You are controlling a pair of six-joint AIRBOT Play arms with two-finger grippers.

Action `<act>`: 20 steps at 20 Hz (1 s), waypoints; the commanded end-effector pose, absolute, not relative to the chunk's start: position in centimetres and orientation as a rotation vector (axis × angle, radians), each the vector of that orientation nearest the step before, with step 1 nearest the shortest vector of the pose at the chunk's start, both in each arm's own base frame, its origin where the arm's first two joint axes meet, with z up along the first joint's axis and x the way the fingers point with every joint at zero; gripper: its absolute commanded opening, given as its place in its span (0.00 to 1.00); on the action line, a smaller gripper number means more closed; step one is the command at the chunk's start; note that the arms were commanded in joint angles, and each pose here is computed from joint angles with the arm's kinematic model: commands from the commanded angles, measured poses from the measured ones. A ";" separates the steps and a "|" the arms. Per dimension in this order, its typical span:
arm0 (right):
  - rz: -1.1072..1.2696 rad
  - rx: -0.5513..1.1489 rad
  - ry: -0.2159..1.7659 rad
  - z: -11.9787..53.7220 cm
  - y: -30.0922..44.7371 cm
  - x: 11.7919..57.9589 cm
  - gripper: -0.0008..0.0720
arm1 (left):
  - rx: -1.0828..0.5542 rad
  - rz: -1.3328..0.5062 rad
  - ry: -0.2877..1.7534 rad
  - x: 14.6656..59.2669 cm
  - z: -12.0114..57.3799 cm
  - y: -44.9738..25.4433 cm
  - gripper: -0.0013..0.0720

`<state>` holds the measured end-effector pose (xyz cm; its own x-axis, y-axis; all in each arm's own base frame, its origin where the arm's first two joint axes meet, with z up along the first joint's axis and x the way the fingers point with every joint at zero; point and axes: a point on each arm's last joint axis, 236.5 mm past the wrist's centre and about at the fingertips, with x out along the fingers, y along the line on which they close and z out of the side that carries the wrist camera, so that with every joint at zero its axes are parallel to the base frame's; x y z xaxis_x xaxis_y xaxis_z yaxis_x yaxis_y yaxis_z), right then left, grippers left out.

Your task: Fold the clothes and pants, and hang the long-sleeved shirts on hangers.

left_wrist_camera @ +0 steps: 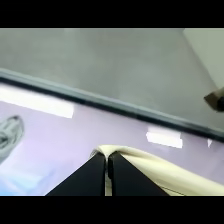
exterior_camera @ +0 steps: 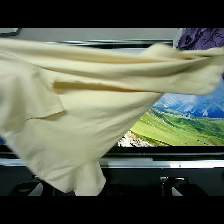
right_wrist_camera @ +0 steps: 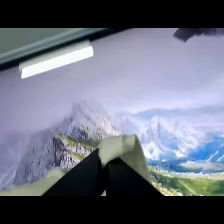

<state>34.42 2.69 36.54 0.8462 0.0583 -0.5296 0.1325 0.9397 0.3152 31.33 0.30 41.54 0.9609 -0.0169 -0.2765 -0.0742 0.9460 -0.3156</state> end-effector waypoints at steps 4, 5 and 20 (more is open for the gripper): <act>-0.045 0.397 1.111 14.1 7.2 47.9 0.05 | -0.372 0.135 0.943 45.4 13.2 1.4 0.04; -0.055 0.409 1.167 10.2 7.6 49.6 0.05 | -0.378 0.145 1.014 46.7 9.4 1.4 0.04; -0.013 0.603 1.250 2.2 5.3 53.5 0.80 | -0.512 0.149 1.151 49.0 3.3 4.3 0.98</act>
